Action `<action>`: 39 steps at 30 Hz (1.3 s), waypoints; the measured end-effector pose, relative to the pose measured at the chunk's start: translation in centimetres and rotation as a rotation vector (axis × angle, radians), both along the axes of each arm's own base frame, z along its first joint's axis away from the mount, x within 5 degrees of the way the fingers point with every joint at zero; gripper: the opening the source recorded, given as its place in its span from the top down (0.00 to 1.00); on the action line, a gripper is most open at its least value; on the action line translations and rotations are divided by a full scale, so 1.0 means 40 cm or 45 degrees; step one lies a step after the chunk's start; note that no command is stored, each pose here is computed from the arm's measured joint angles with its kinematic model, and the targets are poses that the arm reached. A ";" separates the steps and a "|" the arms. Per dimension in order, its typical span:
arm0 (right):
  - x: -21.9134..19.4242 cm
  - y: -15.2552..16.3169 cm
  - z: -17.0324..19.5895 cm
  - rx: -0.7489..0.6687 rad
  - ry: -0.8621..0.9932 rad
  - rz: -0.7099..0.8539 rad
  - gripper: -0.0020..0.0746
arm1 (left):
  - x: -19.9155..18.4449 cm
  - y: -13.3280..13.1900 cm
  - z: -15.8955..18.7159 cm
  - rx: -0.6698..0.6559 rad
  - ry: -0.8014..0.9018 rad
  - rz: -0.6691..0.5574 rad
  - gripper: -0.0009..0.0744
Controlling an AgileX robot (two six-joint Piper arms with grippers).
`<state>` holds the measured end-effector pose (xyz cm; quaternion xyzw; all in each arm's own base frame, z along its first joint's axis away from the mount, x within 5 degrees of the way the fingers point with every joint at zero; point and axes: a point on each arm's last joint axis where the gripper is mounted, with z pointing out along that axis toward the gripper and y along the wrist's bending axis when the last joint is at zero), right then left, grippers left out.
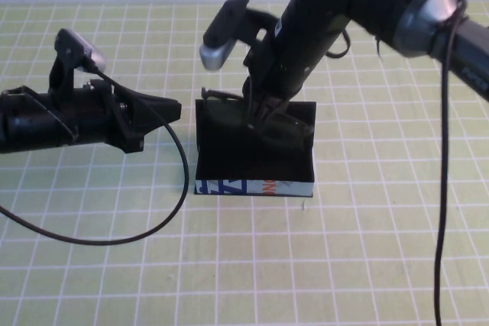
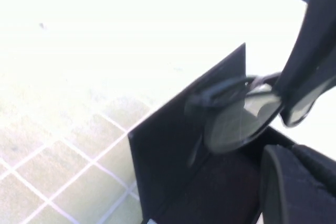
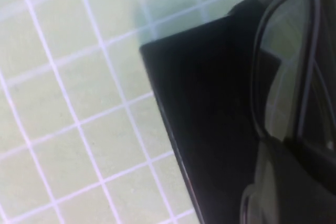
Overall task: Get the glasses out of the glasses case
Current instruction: Pick up the glasses from the glasses case, then place the glasses on the table
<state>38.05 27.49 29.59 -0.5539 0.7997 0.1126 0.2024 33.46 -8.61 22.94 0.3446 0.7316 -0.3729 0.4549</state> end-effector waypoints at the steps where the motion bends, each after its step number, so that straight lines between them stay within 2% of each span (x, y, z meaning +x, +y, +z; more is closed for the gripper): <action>1: -0.005 -0.006 0.018 0.009 0.001 -0.053 0.97 | -0.002 0.000 0.007 -0.005 -0.002 0.001 0.99; 7: -0.020 -0.070 0.104 0.032 -0.018 -0.382 0.97 | -0.021 0.001 0.055 -0.028 -0.012 0.019 0.99; 12: -0.034 -0.196 0.143 0.075 0.055 -0.666 0.97 | -0.042 0.002 0.092 -0.009 -0.022 0.022 0.99; 16: -0.061 -0.307 0.091 0.062 0.228 -0.893 0.97 | -0.050 0.005 0.113 -0.003 -0.036 0.050 0.99; 19: -0.078 -0.351 0.024 0.112 0.335 -1.040 0.97 | -0.052 0.006 0.116 -0.002 -0.037 0.053 0.99; 29: -0.106 -0.368 -0.180 0.213 0.459 -1.254 0.97 | -0.052 0.006 0.114 0.003 -0.030 0.056 0.99; 34: -0.101 -0.363 -0.224 0.207 0.512 -1.283 0.96 | -0.052 0.006 0.114 0.002 -0.017 0.057 0.99; 39: -0.094 -0.361 -0.243 0.201 0.526 -1.294 0.87 | -0.055 0.007 0.108 0.034 -0.010 0.040 0.99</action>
